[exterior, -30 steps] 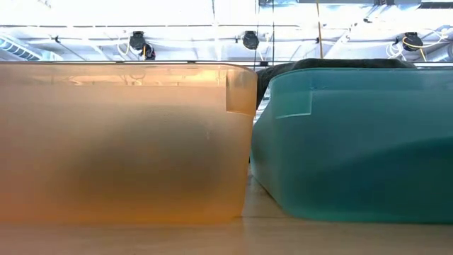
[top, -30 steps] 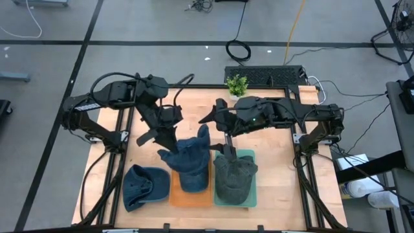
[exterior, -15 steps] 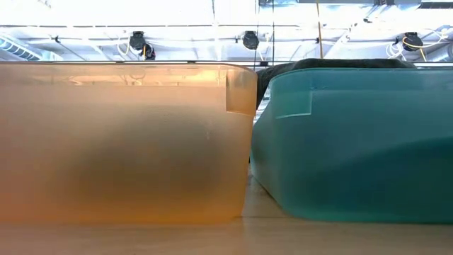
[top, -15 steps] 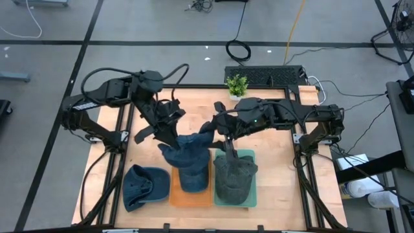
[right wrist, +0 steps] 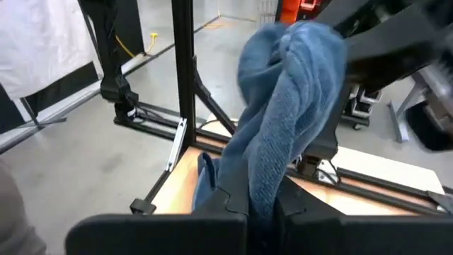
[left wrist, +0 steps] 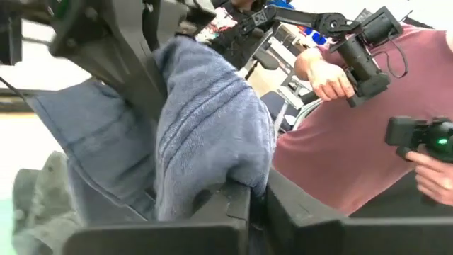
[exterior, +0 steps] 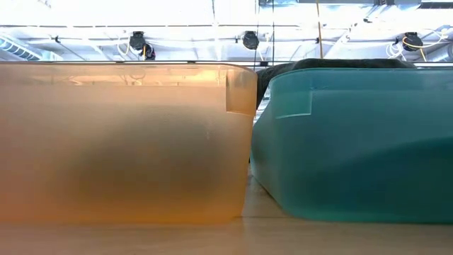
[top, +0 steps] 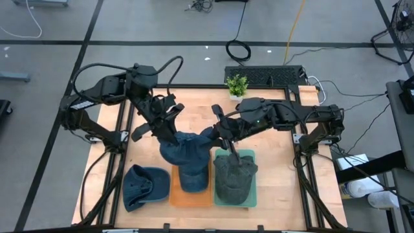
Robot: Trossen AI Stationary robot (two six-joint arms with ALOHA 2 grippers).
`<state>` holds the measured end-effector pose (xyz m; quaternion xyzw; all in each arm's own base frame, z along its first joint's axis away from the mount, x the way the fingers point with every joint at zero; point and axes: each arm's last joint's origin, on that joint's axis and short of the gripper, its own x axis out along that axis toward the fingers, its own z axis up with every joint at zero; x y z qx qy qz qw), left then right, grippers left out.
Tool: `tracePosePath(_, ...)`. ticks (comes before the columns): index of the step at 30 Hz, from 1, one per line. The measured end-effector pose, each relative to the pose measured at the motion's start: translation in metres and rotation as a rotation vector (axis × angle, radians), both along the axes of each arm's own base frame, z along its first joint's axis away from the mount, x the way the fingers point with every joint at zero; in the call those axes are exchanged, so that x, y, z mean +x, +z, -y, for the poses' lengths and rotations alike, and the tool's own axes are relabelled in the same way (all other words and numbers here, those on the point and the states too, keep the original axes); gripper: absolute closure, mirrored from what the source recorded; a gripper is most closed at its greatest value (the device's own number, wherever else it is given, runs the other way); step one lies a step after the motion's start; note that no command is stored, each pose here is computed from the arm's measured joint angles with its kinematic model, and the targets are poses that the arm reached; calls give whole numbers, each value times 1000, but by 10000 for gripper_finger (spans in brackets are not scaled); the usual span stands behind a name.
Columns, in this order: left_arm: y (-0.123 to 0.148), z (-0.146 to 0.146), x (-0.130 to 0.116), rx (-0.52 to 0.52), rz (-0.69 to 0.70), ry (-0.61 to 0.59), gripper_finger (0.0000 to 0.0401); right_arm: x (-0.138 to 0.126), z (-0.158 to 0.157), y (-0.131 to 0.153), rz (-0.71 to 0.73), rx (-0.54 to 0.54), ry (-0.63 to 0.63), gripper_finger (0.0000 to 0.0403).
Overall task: Pick & Place hat
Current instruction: Put the top blue cap into the orange bin
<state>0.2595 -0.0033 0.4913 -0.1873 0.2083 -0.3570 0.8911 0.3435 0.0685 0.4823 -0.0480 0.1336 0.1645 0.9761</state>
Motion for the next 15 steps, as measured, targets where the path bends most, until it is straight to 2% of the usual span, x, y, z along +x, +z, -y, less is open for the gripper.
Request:
tracePosePath(6, 10, -10, -14, 79, 94, 92, 296, -12, -2, 5, -19, 15, 31, 402)
tracePosePath(10, 12, -16, -13, 137, 158, 147, 234, -12, -3, 5, -22, 29, 32, 402)
tracePosePath(15, 12, -14, -10, 233, 194, 231, 187, -7, -2, 3, -16, 30, 23, 402)
